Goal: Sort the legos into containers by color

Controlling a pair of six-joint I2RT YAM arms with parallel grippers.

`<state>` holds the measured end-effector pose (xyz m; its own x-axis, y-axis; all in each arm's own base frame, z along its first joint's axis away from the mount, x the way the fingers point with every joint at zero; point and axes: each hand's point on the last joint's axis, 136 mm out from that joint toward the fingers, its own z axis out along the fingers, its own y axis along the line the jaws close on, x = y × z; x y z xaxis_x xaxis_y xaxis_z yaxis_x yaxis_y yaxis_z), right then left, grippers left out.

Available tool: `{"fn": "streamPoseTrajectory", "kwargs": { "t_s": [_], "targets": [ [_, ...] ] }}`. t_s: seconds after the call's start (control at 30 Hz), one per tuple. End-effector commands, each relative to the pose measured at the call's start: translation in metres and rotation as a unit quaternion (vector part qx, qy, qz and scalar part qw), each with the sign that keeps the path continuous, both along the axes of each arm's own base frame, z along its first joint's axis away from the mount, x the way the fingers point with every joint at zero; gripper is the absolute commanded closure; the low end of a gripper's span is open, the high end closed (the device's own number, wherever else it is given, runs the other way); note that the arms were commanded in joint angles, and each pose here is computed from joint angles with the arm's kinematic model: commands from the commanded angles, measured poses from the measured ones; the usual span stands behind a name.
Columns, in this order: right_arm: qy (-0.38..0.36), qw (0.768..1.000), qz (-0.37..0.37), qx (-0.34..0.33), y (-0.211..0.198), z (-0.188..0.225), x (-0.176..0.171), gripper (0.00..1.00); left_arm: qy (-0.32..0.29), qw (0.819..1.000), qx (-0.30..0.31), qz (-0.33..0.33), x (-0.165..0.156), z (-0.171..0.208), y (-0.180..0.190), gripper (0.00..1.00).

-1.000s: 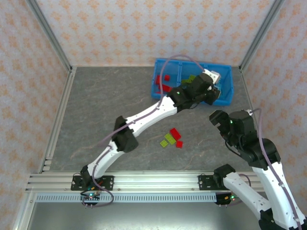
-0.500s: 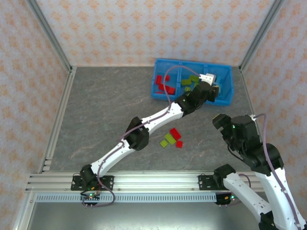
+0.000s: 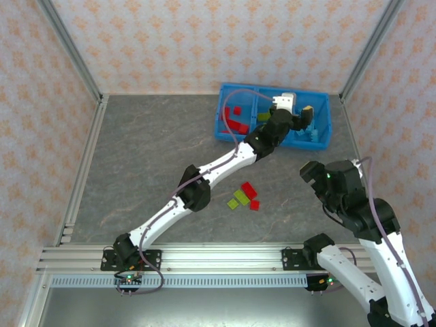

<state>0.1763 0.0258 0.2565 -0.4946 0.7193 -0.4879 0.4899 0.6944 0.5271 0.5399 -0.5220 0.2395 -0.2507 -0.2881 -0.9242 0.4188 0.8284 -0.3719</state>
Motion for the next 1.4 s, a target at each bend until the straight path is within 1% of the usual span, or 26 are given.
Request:
{"fn": "streamPoseTrajectory", "kwargs": {
  "t_s": [0.0,0.03,0.07,0.1,0.13,0.2,0.23,0.33,0.37,0.43,0.47,0.53,0.63,0.73,0.83,0.9,0.97,1.0,1.07,1.13,1.23,1.37],
  "targets": [
    [0.014,0.999,-0.006,-0.028,-0.006,0.000,0.001,0.07,-0.055,0.998,-0.007,-0.030,-0.032,0.120,0.021,0.06],
    [0.023,0.999,0.007,-0.026,0.000,-0.002,0.006,0.06,-0.065,0.997,-0.013,-0.032,-0.038,0.136,0.028,0.07],
    [0.034,0.999,0.023,-0.025,0.007,-0.004,0.010,0.06,-0.071,0.997,-0.020,-0.031,-0.042,0.145,0.035,0.07],
    [0.061,0.997,0.042,-0.028,0.015,-0.008,0.017,0.06,-0.083,0.996,-0.033,-0.026,-0.049,0.159,0.048,0.08],
    [0.096,0.993,0.054,-0.032,0.020,-0.012,0.024,0.06,-0.091,0.995,-0.045,-0.012,-0.055,0.170,0.064,0.08],
    [0.139,0.987,0.066,-0.035,0.025,-0.006,0.043,0.06,-0.092,0.995,-0.039,0.016,-0.066,0.181,0.100,0.08],
    [0.147,0.986,0.070,-0.039,0.026,-0.001,0.054,0.05,-0.090,0.995,-0.025,0.025,-0.075,0.184,0.117,0.08],
    [0.112,0.989,0.088,-0.034,0.036,0.018,0.088,0.05,-0.087,0.995,0.033,0.024,-0.112,0.194,0.157,0.07],
    [0.113,0.988,0.102,-0.030,0.043,0.016,0.100,0.05,-0.079,0.995,0.051,0.021,-0.124,0.192,0.168,0.06],
    [0.114,0.978,0.176,0.008,0.075,0.011,0.118,0.05,-0.056,0.994,0.093,0.024,-0.150,0.182,0.199,0.05],
    [0.123,0.972,0.200,0.022,0.088,0.005,0.123,0.05,-0.040,0.993,0.106,0.032,-0.161,0.176,0.216,0.05],
    [0.165,0.960,0.226,0.028,0.105,-0.017,0.128,0.04,-0.003,0.989,0.139,0.057,-0.187,0.159,0.257,0.05],
    [0.193,0.943,0.271,-0.006,0.126,-0.041,0.129,0.04,0.039,0.981,0.177,0.068,-0.228,0.134,0.307,0.05],
    [0.229,0.922,0.307,-0.051,0.136,-0.070,0.119,0.04,0.075,0.974,0.201,0.065,-0.265,0.109,0.346,0.05],
    [0.250,0.897,0.353,-0.088,0.144,-0.098,0.106,0.06,0.112,0.966,0.231,0.044,-0.296,0.084,0.370,0.04],
    [0.259,0.881,0.383,-0.105,0.149,-0.115,0.097,0.07,0.144,0.957,0.249,0.036,-0.311,0.068,0.381,0.04],
    [0.269,0.865,0.408,-0.113,0.153,-0.133,0.090,0.07,0.185,0.944,0.272,0.034,-0.322,0.052,0.391,0.02],
    [0.273,0.859,0.416,-0.117,0.155,-0.141,0.088,0.08,0.210,0.934,0.289,0.032,-0.327,0.042,0.395,0.02],
    [0.276,0.852,0.428,-0.123,0.157,-0.156,0.089,0.09,0.249,0.916,0.315,0.015,-0.334,0.027,0.394,0.02],
    [0.277,0.847,0.438,-0.122,0.161,-0.169,0.092,0.12,0.280,0.903,0.327,0.005,-0.338,0.014,0.391,0.02],
    [0.292,0.836,0.451,-0.110,0.169,-0.187,0.094,0.18,0.301,0.898,0.321,-0.006,-0.338,0.002,0.382,0.02],
    [0.306,0.829,0.456,-0.103,0.174,-0.209,0.094,0.23,0.306,0.906,0.292,-0.007,-0.335,-0.004,0.373,0.02]
  ]
}}
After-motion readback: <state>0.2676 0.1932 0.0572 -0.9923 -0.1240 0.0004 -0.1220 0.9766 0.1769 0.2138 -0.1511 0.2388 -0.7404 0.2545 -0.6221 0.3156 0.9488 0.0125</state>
